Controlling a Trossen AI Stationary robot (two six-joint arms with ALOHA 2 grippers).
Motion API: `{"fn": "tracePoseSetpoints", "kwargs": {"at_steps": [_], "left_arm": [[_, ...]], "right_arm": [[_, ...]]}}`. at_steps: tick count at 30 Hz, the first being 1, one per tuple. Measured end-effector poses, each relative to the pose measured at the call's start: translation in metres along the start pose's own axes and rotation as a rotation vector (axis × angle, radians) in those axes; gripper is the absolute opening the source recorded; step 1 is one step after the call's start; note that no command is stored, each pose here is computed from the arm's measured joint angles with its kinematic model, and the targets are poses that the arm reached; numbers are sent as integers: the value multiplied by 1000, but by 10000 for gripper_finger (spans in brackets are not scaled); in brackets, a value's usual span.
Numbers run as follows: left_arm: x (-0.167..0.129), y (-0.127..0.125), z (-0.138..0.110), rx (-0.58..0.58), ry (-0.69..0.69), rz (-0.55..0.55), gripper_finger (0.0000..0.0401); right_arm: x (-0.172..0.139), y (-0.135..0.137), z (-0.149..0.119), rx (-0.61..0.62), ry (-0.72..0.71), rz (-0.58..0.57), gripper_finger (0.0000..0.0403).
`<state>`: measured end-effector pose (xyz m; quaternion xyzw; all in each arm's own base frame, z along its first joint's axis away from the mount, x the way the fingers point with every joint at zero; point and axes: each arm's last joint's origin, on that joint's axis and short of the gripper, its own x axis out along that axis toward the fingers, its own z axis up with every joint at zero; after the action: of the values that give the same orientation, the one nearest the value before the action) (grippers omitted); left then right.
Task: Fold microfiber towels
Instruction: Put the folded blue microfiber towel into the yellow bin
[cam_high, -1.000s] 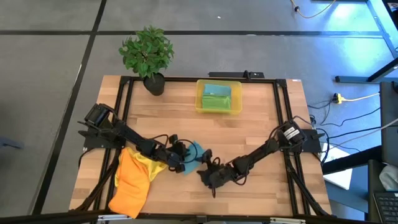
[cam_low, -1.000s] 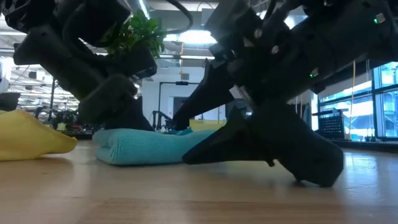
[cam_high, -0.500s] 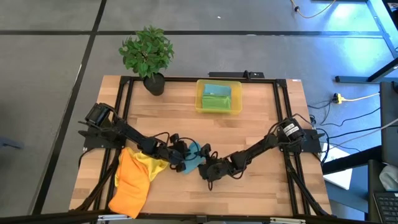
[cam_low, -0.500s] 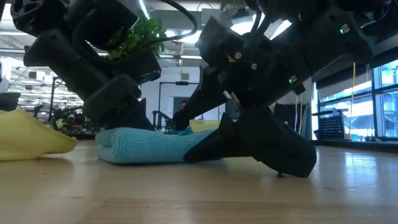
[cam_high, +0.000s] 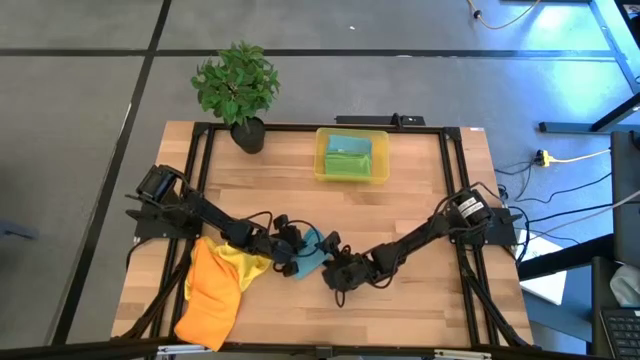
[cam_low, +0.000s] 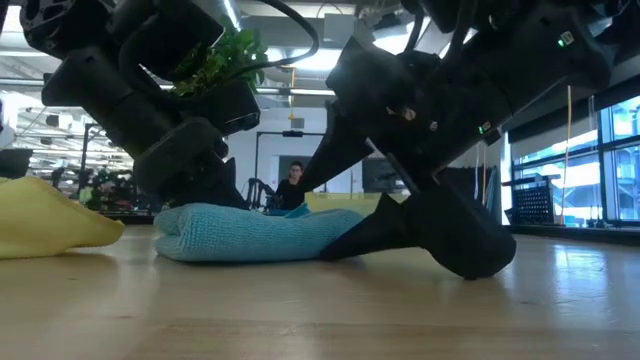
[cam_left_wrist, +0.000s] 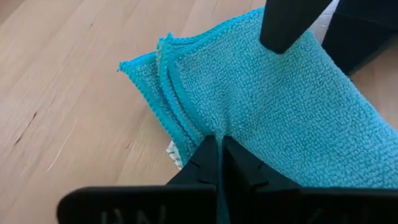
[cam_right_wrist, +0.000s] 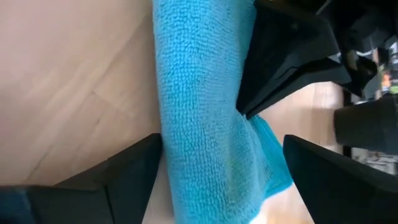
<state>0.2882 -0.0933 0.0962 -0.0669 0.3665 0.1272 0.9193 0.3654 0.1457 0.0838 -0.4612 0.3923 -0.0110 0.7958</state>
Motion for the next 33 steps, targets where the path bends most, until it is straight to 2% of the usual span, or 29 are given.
{"fn": "tracePoseSetpoints", "kwargs": {"at_steps": [7, 12, 24, 30, 33], "left_arm": [[0, 0, -1, -3, 4, -1, 0], [0, 0, 0, -6, -2, -7, 0], [0, -1, 1, -12, -12, -23, 0], [0, -2, 2, -9, -32, -9, 0], [-4, -3, 6, 66, -44, -37, 7]], "right_arm": [[0, -2, -1, -69, 35, -51, 335], [0, -3, -1, -94, 53, -84, 304], [1, -2, -1, -101, 13, -17, 167], [1, -1, 0, -98, 3, -2, 74], [1, -1, 0, -89, -16, 29, 21]]}}
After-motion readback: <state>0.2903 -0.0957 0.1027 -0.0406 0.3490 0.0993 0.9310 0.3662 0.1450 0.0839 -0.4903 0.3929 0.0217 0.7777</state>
